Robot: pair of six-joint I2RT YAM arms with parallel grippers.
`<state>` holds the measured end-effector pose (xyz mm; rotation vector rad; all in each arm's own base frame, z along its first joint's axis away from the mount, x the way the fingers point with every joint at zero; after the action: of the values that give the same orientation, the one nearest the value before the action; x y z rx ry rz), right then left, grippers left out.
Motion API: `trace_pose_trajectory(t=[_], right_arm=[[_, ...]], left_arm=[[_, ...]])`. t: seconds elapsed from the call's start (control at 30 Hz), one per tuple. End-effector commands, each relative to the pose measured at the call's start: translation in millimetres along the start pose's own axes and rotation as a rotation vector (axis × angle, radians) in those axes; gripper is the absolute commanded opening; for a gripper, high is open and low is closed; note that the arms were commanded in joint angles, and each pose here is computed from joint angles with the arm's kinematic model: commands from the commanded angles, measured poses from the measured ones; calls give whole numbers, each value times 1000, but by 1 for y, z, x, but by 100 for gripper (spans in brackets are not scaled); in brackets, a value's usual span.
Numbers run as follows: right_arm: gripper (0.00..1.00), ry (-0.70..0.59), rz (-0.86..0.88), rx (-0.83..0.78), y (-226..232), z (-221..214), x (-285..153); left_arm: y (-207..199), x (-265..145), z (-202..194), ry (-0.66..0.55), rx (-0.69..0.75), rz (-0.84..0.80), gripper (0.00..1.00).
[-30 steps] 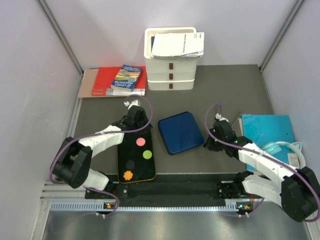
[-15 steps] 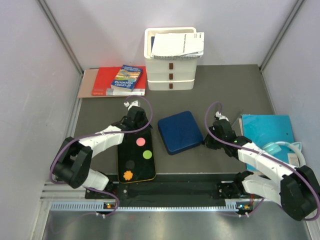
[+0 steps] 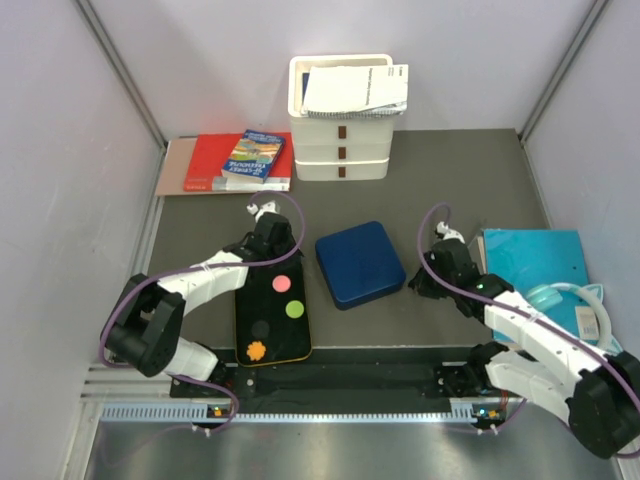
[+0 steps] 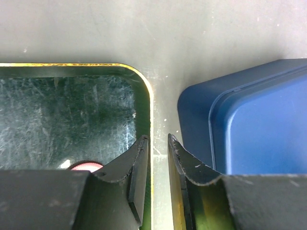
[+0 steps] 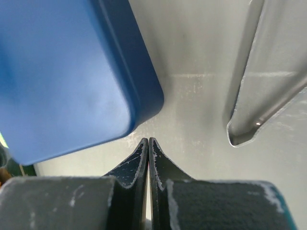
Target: Pack the cookies
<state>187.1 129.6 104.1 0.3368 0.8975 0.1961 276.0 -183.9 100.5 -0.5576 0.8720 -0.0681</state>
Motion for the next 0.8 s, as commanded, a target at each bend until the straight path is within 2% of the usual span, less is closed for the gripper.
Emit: trace_pose_trajectory(t=[0.0, 0.2, 0.43, 0.77], right_arm=[[0, -151, 29, -60, 18, 41, -40], [0, -211, 153, -108, 52, 76, -49], [0, -136, 249, -124, 82, 91, -2], [0, -76, 241, -111, 96, 113, 58]], left_arm=[[-3, -9, 11, -55, 6, -1, 29], [-10, -11, 14, -57, -15, -24, 31], [-22, -23, 25, -87, -21, -64, 36], [-22, -28, 25, -85, -12, -68, 37]])
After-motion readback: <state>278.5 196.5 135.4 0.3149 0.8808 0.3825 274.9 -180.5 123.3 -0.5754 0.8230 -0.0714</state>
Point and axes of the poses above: each gripper's point midway between its finger pads, its own x axis out along the fingers, its own y axis along the line the jaws close on, z = x × y, the point moved 5 cm from there along -x, back along the fingers, and after that the axes turned 4 degrees about -x, right-handed, at the moved point
